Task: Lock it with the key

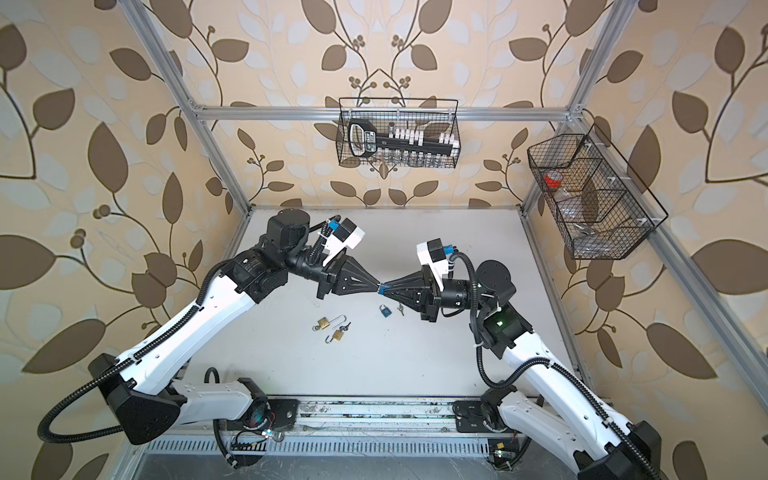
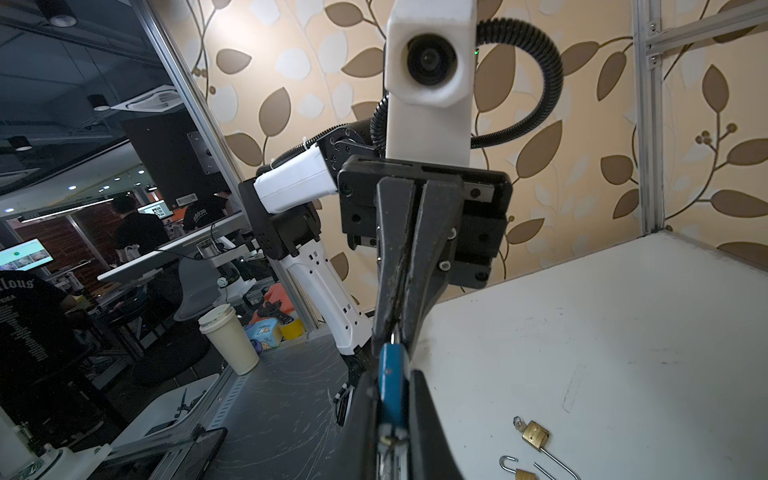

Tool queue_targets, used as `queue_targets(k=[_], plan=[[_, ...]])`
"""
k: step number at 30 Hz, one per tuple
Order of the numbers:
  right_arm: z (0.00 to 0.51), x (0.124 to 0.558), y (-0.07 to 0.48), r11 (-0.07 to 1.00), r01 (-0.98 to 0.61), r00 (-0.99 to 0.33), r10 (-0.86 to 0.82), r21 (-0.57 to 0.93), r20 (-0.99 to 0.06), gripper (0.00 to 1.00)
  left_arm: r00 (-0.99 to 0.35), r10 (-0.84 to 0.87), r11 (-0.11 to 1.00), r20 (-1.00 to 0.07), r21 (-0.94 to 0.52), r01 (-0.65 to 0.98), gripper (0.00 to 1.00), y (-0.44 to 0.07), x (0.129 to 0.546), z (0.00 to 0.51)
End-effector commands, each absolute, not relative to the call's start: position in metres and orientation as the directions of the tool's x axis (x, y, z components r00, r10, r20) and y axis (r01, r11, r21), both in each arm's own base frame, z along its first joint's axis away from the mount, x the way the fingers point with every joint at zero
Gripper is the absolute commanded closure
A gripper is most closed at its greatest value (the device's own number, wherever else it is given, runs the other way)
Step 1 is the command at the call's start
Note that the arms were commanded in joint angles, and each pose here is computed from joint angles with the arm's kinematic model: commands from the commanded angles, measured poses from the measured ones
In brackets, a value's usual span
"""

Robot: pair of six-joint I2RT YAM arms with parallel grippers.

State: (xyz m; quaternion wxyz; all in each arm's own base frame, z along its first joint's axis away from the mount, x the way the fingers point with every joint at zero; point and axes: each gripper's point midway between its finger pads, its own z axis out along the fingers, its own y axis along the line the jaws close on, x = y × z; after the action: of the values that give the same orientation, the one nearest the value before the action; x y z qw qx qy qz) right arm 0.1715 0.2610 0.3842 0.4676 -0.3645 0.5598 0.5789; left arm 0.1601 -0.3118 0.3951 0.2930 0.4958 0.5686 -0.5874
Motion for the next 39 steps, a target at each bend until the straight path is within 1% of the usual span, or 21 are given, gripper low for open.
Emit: queue_targets(k=[1, 2, 3, 4, 6, 12, 13, 18, 25, 30, 39], plan=[[0.400, 0.172, 0.254, 0.167, -0.960, -0.200, 0.150, 0.225, -0.968, 0.75, -0.295, 0.196, -0.137, -0.935, -0.325, 0.936, 1.00, -0.307, 0.166, 0.395], [0.399, 0.172, 0.249, 0.187, -0.957, -0.195, 0.150, 0.222, -0.969, 0.60, -0.293, 0.192, -0.122, -0.937, -0.319, 0.940, 1.00, -0.302, 0.168, 0.396], [0.399, 0.171, 0.247, 0.197, -0.955, -0.193, 0.153, 0.221, -0.969, 0.52, -0.289, 0.190, -0.112, -0.938, -0.313, 0.943, 1.00, -0.298, 0.169, 0.397], [0.397, 0.171, 0.245, 0.208, -0.953, -0.191, 0.153, 0.220, -0.970, 0.46, -0.285, 0.192, -0.105, -0.939, -0.309, 0.945, 1.00, -0.295, 0.169, 0.398], [0.393, 0.172, 0.243, 0.218, -0.950, -0.197, 0.144, 0.225, -0.970, 0.42, -0.280, 0.196, -0.103, -0.940, -0.303, 0.947, 1.00, -0.292, 0.168, 0.398], [0.383, 0.177, 0.245, 0.232, -0.941, -0.225, 0.121, 0.248, -0.967, 0.41, -0.276, 0.196, -0.144, -0.941, -0.306, 0.941, 1.00, -0.293, 0.164, 0.401], [0.382, 0.177, 0.245, 0.227, -0.941, -0.229, 0.117, 0.251, -0.966, 0.42, -0.273, 0.195, -0.151, -0.942, -0.304, 0.940, 1.00, -0.292, 0.163, 0.402], [0.381, 0.174, 0.249, 0.187, -0.947, -0.245, 0.102, 0.260, -0.964, 0.51, -0.268, 0.195, -0.159, -0.943, -0.300, 0.941, 1.00, -0.291, 0.161, 0.401], [0.387, 0.173, 0.248, 0.189, -0.949, -0.233, 0.123, 0.253, -0.965, 0.69, -0.270, 0.197, -0.161, -0.943, -0.302, 0.939, 1.00, -0.291, 0.160, 0.400], [0.386, 0.172, 0.247, 0.191, -0.949, -0.229, 0.123, 0.249, -0.966, 0.75, -0.267, 0.199, -0.155, -0.943, -0.299, 0.942, 1.00, -0.291, 0.162, 0.399], [0.385, 0.172, 0.248, 0.186, -0.949, -0.236, 0.121, 0.256, -0.964, 0.93, -0.266, 0.201, -0.153, -0.943, -0.298, 0.942, 1.00, -0.292, 0.163, 0.398]])
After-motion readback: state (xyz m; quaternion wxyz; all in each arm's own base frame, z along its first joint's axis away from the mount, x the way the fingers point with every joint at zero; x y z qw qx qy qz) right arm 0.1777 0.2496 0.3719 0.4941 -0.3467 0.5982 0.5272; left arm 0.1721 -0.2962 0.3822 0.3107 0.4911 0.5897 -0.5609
